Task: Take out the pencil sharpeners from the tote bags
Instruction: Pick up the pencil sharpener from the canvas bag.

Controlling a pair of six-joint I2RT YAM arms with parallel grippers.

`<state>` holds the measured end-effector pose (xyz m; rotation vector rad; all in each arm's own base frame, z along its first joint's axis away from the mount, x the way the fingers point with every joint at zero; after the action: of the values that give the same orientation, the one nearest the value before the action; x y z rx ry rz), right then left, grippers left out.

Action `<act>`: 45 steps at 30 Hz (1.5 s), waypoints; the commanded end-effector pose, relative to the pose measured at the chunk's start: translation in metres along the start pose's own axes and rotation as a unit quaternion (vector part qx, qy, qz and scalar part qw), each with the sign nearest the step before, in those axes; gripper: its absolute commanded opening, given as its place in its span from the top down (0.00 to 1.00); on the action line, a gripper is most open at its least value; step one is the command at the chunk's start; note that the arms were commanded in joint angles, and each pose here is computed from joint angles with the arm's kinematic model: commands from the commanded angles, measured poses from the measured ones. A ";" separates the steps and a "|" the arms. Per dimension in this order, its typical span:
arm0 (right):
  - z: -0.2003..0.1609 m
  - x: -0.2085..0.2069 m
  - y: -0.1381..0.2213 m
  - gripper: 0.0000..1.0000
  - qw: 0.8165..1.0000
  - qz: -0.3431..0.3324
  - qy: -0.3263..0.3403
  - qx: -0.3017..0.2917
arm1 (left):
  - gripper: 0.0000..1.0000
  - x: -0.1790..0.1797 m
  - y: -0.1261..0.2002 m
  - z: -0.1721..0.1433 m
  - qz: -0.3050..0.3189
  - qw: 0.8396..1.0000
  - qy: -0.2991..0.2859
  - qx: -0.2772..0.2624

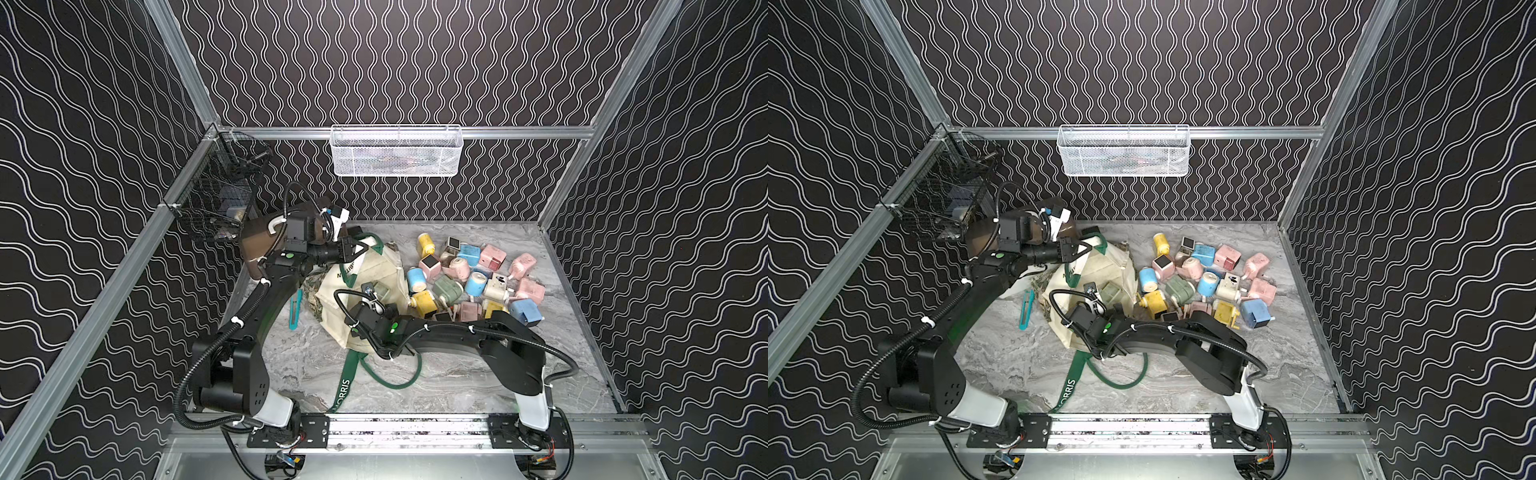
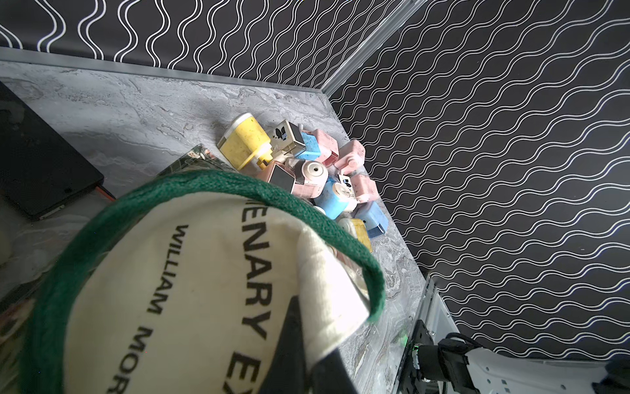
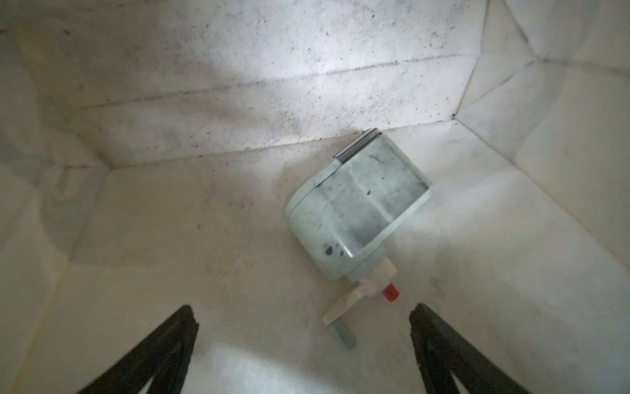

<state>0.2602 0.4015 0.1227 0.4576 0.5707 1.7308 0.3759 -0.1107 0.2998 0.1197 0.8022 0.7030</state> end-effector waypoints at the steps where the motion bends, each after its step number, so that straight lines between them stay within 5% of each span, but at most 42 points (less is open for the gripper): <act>1: 0.004 -0.011 -0.015 0.01 0.997 -0.057 -0.030 -0.034 | 1.00 -0.008 0.004 0.010 -0.020 0.999 -0.029 -0.021; 12: 0.001 -0.017 -0.055 0.00 0.996 0.004 -0.090 -0.027 | 1.00 -0.010 0.005 0.011 -0.023 0.999 -0.029 -0.023; 27: -0.007 -0.034 -0.084 0.15 0.998 0.016 -0.042 0.037 | 1.00 -0.009 0.004 0.012 -0.023 0.999 -0.028 -0.023; 45: -0.007 -0.013 -0.055 0.25 0.977 0.179 0.102 0.054 | 1.00 -0.007 0.003 0.011 -0.023 0.999 -0.025 -0.020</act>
<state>0.3048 0.3901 0.0725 0.5182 0.7833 2.0246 0.3773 -0.1088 0.3021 0.1091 0.7917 0.7017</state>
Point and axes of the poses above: each gripper's point midway between its finger pads, its own y axis back along the fingers, its own x axis along the line the jaws close on, z = x × y, the point moved 6 cm from there along y, back along the fingers, and after that the axes turned 3 degrees about -y, right-handed, at the moved point
